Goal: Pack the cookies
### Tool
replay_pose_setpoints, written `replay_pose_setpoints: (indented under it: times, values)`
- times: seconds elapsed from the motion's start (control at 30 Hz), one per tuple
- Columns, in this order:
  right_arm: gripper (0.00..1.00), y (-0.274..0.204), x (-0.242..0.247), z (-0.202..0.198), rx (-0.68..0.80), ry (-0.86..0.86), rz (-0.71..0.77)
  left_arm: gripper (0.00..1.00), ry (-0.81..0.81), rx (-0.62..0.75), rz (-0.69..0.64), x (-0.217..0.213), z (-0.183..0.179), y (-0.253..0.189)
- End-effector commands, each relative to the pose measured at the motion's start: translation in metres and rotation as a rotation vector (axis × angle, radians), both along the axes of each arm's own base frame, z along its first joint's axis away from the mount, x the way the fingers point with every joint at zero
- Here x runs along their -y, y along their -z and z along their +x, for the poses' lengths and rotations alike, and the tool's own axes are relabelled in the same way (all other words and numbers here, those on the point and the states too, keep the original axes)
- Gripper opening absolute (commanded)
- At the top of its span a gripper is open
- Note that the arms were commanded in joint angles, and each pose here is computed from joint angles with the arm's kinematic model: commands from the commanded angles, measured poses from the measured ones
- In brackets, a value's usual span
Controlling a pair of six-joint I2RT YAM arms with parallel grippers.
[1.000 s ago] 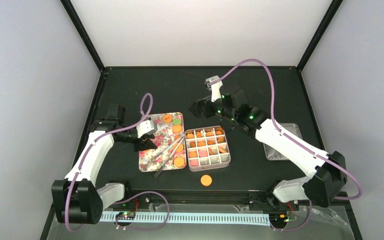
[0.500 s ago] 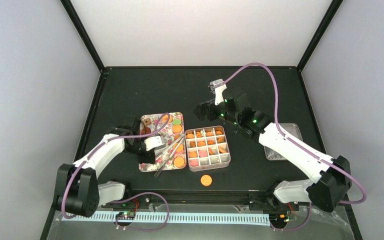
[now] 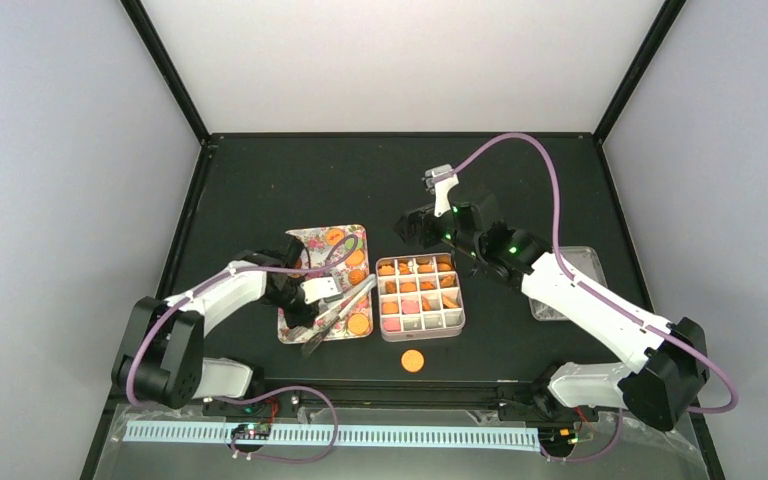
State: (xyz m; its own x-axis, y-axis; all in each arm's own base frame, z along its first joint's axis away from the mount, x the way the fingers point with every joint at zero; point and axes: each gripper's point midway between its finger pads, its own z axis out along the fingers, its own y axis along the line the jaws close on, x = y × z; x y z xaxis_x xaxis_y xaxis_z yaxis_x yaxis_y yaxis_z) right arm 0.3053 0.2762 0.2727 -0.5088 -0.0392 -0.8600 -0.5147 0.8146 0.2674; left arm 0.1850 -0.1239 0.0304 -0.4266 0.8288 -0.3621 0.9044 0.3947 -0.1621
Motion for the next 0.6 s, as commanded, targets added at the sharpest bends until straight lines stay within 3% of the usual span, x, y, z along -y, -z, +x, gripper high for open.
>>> replay_pose_setpoints:
  times: [0.0, 0.1, 0.33, 0.57]
  values:
    - [0.94, -0.007, 0.004, 0.001, 0.019, 0.037, 0.024, 0.08, -0.028, -0.003, 0.062, -0.001, 0.008, 0.007]
    - [0.94, -0.009, 0.005, 0.0, 0.022, 0.041, 0.031, 0.02, -0.053, 0.017, 0.081, -0.003, 0.016, 0.005]
    - [0.93, -0.013, 0.003, -0.001, 0.03, 0.033, 0.052, 0.02, -0.126, 0.146, 0.086, -0.006, 0.04, -0.022]
    - [0.93, -0.033, 0.0, -0.002, 0.032, 0.039, 0.123, 0.02, -0.25, 0.486, 0.099, -0.017, 0.096, -0.104]
